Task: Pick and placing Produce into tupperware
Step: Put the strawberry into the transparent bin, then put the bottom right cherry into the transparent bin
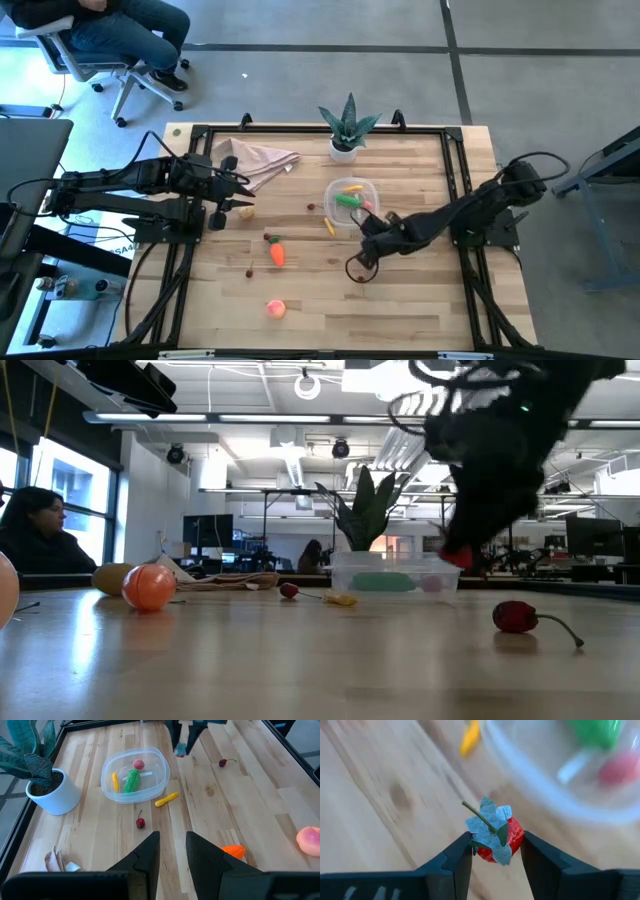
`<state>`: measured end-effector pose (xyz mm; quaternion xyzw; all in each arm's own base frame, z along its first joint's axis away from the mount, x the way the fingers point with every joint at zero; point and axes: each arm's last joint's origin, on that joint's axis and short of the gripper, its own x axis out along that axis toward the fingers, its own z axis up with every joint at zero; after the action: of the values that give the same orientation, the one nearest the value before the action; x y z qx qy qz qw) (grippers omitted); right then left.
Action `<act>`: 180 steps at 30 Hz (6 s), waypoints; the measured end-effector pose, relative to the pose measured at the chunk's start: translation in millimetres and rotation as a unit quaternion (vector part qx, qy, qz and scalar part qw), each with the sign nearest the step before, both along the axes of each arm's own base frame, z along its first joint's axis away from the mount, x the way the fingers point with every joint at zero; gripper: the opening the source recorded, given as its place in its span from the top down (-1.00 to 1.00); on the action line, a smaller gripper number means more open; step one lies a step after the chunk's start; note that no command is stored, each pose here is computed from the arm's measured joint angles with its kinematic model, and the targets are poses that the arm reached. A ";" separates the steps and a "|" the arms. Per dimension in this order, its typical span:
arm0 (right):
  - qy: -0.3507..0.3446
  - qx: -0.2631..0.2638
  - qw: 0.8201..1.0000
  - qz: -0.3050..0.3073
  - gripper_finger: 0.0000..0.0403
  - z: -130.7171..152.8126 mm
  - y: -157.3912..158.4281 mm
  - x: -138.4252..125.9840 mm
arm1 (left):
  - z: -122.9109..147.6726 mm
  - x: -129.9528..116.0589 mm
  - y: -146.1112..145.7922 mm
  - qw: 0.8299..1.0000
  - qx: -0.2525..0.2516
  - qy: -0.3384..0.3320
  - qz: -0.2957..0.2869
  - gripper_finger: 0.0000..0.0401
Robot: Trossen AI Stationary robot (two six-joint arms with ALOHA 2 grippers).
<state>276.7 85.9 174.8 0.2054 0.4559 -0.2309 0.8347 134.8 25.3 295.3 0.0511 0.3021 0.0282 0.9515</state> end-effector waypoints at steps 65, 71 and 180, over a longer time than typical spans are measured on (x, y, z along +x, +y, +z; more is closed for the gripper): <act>0.115 0.007 0.993 -0.037 0.25 -9.9 -157.1 35.4 | 0.1 0.0 0.1 1.000 0.000 0.000 0.000 0.59; 0.115 0.007 0.993 -0.038 0.08 -9.9 -157.1 35.4 | 0.0 0.0 0.0 1.000 0.000 0.000 0.000 0.59; 0.153 0.141 0.969 -0.135 0.39 -36.0 70.7 40.3 | 0.1 0.0 0.0 1.000 0.000 0.000 0.000 0.59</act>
<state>317.0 156.6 138.8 0.3432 0.5744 -0.3039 0.6782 134.7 25.3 295.4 0.0511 0.3018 0.0285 0.9516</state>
